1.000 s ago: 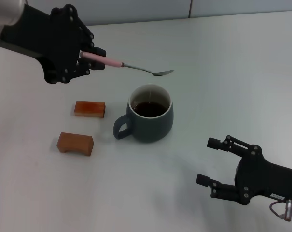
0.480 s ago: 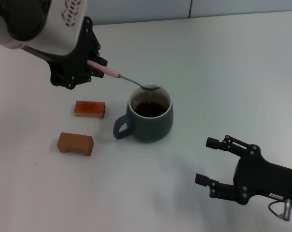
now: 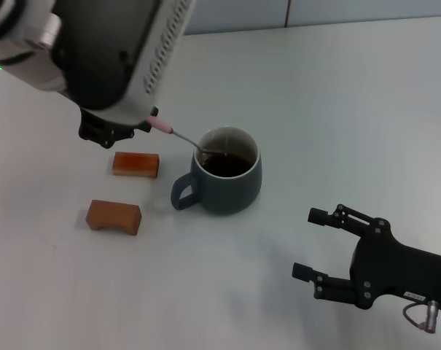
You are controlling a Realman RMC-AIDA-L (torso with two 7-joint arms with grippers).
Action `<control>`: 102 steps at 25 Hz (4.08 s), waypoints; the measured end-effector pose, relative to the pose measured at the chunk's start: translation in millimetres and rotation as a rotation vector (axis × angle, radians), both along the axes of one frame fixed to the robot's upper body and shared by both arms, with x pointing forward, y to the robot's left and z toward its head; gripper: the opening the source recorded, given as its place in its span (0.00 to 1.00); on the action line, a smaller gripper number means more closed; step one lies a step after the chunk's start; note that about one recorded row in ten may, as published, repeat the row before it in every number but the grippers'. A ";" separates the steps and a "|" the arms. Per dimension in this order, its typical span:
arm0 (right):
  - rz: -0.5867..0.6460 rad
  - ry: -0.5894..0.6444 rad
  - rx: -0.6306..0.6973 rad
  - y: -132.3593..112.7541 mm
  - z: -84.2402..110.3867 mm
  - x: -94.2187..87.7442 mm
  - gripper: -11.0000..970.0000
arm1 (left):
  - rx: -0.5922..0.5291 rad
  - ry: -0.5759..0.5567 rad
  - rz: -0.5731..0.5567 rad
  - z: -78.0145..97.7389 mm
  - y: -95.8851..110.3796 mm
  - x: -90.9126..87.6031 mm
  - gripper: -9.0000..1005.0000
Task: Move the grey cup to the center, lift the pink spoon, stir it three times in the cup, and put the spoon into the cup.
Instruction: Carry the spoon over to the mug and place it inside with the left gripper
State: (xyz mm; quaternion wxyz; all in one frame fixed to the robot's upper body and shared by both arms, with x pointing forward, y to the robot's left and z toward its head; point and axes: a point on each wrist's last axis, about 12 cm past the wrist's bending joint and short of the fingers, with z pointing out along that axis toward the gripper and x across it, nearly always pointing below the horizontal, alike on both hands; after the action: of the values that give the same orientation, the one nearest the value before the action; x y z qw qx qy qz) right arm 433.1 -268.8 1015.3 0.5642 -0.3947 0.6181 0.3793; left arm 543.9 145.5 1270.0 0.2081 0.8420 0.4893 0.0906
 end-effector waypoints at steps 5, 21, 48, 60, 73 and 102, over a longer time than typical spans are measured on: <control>0.002 -0.001 0.000 0.5 0.2 0.5 0.86 | 0.036 -0.031 -0.031 -3.2 -12.1 -1.5 0.15; 0.010 0.001 0.005 1.1 0.3 -0.9 0.86 | 0.113 -0.072 -0.099 -20.2 -40.5 4.3 0.16; 0.024 0.008 0.015 6.4 -0.3 -0.6 0.86 | 0.187 -0.097 -0.116 -45.9 -47.7 1.3 0.17; 0.025 0.007 0.013 7.3 -0.2 0.8 0.86 | 0.148 -0.105 -0.172 -50.4 -58.0 -6.1 0.17; 0.023 0.012 0.007 10.7 -2.2 2.4 0.86 | 0.159 -0.145 -0.122 -49.7 -49.1 1.3 0.18; 0.039 0.016 0.004 12.2 -1.6 4.0 0.86 | 0.017 -0.118 -0.061 -46.2 -41.7 -1.1 0.19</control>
State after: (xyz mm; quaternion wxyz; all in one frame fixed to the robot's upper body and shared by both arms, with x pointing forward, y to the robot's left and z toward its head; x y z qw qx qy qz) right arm 437.1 -256.7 1013.7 0.5525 -0.4024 0.6142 0.3944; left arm 542.8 103.7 1223.8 0.2320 0.8515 0.4495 0.1379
